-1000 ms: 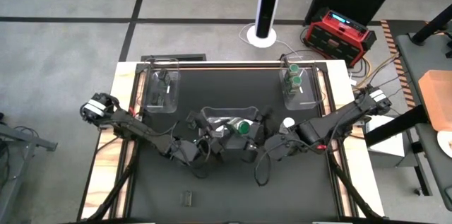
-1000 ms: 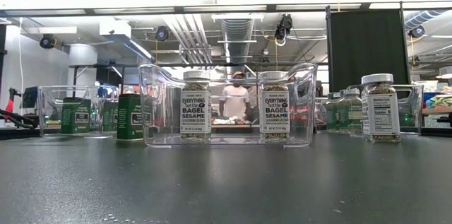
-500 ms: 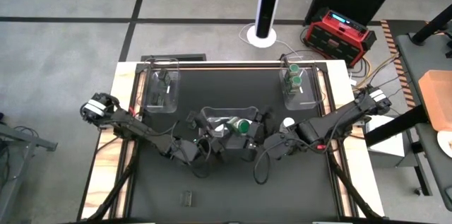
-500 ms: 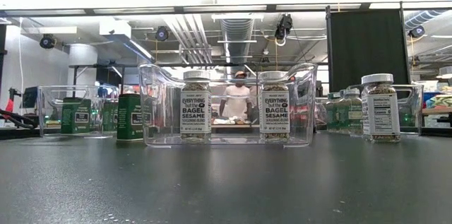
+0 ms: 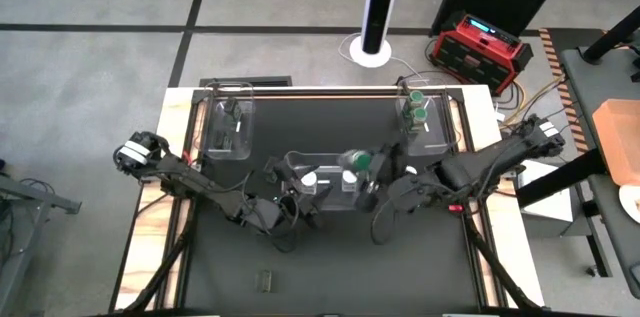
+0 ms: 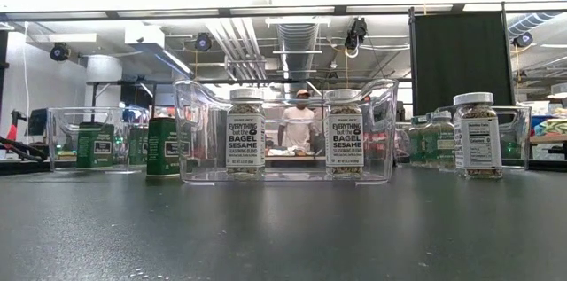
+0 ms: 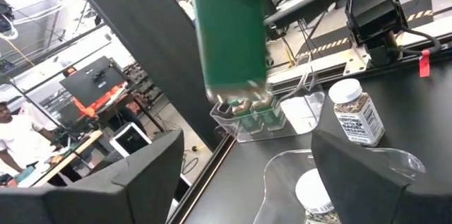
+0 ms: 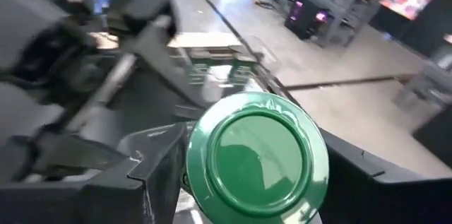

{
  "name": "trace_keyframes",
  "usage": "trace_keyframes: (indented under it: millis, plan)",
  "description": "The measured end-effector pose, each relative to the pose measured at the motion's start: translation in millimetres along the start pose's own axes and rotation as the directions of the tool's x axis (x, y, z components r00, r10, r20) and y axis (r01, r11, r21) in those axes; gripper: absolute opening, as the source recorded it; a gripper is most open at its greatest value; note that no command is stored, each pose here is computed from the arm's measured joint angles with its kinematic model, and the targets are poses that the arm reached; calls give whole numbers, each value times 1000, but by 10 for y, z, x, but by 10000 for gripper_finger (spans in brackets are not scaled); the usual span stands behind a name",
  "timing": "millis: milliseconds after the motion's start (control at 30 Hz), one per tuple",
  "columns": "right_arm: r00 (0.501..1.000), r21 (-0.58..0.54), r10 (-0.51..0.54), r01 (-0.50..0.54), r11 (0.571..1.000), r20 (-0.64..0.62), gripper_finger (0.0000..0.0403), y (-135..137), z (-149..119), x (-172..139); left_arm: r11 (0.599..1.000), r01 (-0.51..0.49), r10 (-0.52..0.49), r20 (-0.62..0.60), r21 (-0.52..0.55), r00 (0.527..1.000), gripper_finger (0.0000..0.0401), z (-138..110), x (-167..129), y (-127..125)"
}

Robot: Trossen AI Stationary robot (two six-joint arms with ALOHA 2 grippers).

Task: Sort spices by type
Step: Put the green seasoning bottle into the top right transparent bin

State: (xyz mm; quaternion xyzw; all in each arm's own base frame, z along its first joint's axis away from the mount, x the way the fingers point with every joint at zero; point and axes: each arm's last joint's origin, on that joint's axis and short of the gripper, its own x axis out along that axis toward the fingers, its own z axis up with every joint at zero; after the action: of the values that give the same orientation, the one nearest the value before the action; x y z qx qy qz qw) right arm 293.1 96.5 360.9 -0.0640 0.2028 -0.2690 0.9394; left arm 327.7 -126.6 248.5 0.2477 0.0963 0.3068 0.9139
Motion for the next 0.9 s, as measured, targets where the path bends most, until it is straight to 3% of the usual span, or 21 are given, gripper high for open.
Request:
trace_keyframes:
  millis: [167,400,567,767,900]
  plan:
    - [979,95,-140,155,983,-150,236,-469,-103,5,1000,-6,6,-4,3,1000,294,-2,0,2]
    - [849,138,-321,409,902,-420,236,-1110,-353,22,998,-61,62,-34,23,998,290,-11,-1,17]
    - [788,146,-352,480,865,-505,236,-1318,-552,29,990,-128,132,-71,58,989,290,-21,-6,37]
    - [798,203,-354,498,843,-487,236,-1480,-829,-101,992,-110,113,-60,55,992,290,-10,-28,25]
    - [818,259,-351,499,827,-455,236,-1613,-1049,-224,999,-20,20,-2,36,1000,290,45,-63,29]
